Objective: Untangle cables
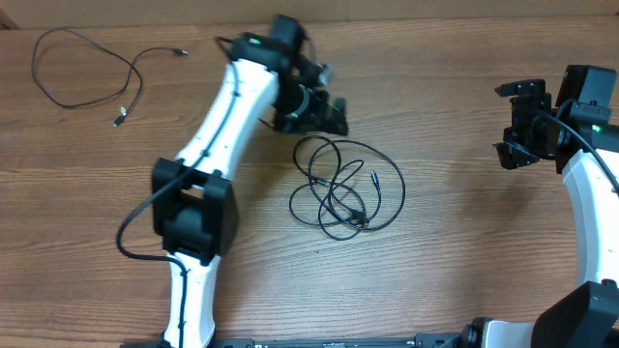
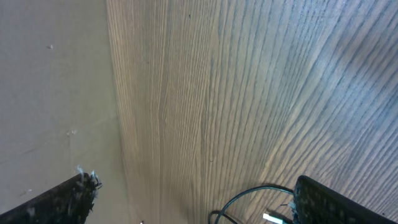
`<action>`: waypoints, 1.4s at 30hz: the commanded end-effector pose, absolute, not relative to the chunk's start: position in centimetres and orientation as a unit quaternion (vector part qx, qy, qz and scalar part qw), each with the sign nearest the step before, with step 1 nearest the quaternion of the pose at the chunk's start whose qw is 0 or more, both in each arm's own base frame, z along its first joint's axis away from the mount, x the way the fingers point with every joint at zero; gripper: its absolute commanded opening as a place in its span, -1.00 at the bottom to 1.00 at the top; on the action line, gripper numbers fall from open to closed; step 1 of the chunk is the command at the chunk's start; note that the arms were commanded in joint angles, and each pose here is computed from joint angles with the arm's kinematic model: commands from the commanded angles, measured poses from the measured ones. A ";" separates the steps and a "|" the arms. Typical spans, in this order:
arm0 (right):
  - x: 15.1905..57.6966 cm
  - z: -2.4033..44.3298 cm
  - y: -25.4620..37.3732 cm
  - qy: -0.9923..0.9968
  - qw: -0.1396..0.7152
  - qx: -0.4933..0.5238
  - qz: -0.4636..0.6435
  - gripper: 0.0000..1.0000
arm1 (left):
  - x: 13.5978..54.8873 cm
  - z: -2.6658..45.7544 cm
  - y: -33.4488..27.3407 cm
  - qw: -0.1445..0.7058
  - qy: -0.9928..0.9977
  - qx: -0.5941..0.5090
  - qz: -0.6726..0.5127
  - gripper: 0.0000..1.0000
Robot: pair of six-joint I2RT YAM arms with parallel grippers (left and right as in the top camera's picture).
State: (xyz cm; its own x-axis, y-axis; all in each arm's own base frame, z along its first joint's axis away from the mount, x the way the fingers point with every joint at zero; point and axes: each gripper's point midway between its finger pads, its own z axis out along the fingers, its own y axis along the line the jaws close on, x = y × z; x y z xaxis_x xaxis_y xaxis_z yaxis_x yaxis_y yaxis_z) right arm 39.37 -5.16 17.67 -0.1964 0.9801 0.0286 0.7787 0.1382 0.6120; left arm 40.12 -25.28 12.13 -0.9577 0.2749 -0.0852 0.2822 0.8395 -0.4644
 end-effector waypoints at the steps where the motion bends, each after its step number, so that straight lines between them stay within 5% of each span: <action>1: 39.5 18.2 -5.5 0.728 0.206 0.602 0.256 1.00 | 38.2 8.9 -27.0 -0.022 0.974 0.146 -0.170 0.93; 4: 39.5 18.2 -5.5 0.728 0.206 0.602 0.256 1.00 | 36.5 7.5 -29.3 -0.037 0.970 0.175 -0.162 0.90; 8: 39.5 18.2 -5.6 0.728 0.206 0.602 0.256 1.00 | 36.0 5.4 -29.4 -0.045 0.976 0.174 -0.120 0.57; 9: 39.5 18.2 -5.6 0.728 0.206 0.602 0.256 1.00 | 35.9 5.2 -29.5 -0.046 0.977 0.174 -0.118 0.37; 10: 39.5 18.2 -5.5 0.728 0.206 0.602 0.256 1.00 | 36.3 5.0 -29.4 -0.039 0.978 0.175 -0.111 -0.07; 14: 39.5 18.2 -5.5 0.728 0.206 0.602 0.256 1.00 | 37.5 5.3 -29.0 -0.015 0.980 0.169 -0.100 -0.92; 19: 39.5 18.2 -5.5 0.728 0.206 0.602 0.256 1.00 | 38.4 8.5 -29.3 0.005 0.979 0.169 -0.111 -0.92; 27: 39.5 18.2 -5.5 0.728 0.206 0.602 0.256 1.00 | 39.7 25.3 -30.6 0.162 0.951 0.183 -0.188 -0.92; 42: 39.5 18.2 -5.6 0.728 0.206 0.602 0.256 1.00 | 33.4 54.3 -25.9 0.513 0.766 0.160 -0.354 -0.92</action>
